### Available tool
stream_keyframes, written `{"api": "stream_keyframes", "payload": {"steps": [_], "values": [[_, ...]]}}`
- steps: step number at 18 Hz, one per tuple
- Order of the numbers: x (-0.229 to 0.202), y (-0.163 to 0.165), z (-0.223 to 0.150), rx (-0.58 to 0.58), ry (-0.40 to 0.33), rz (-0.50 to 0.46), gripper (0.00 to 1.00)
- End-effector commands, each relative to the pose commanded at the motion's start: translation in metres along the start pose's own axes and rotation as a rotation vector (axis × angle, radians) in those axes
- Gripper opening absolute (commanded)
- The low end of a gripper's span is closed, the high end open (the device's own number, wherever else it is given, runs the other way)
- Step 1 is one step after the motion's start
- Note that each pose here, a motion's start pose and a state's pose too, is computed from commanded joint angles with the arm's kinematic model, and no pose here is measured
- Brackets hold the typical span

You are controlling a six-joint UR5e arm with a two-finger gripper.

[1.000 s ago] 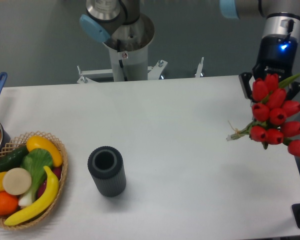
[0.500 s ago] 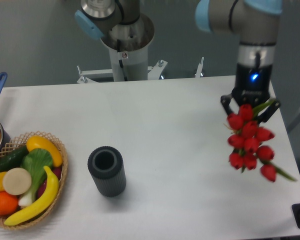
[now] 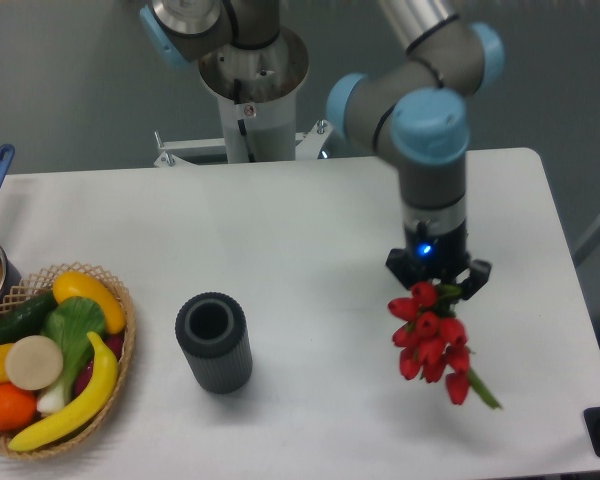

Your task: Place the flowers on the table

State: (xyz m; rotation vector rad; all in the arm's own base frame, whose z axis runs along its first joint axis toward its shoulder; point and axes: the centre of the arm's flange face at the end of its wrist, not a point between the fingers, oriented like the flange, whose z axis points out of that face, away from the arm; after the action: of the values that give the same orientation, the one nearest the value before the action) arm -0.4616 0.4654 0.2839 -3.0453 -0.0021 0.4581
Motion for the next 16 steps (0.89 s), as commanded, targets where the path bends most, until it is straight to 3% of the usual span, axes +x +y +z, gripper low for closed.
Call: {"api": "stream_keyframes", "payload": {"steps": [5,6,8,12,16], "values": [[0.016,-0.011,0.037,-0.029,0.05,0.02,0.31],[0.018,-0.014,0.041,-0.031,0.055,0.025,0.37],[0.018,-0.015,0.041,-0.028,0.051,0.035,1.0],[0.01,-0.015,0.027,-0.009,0.032,0.029,1.0],[-0.009,-0.002,-0.014,0.024,-0.022,-0.002,1.0]]}}
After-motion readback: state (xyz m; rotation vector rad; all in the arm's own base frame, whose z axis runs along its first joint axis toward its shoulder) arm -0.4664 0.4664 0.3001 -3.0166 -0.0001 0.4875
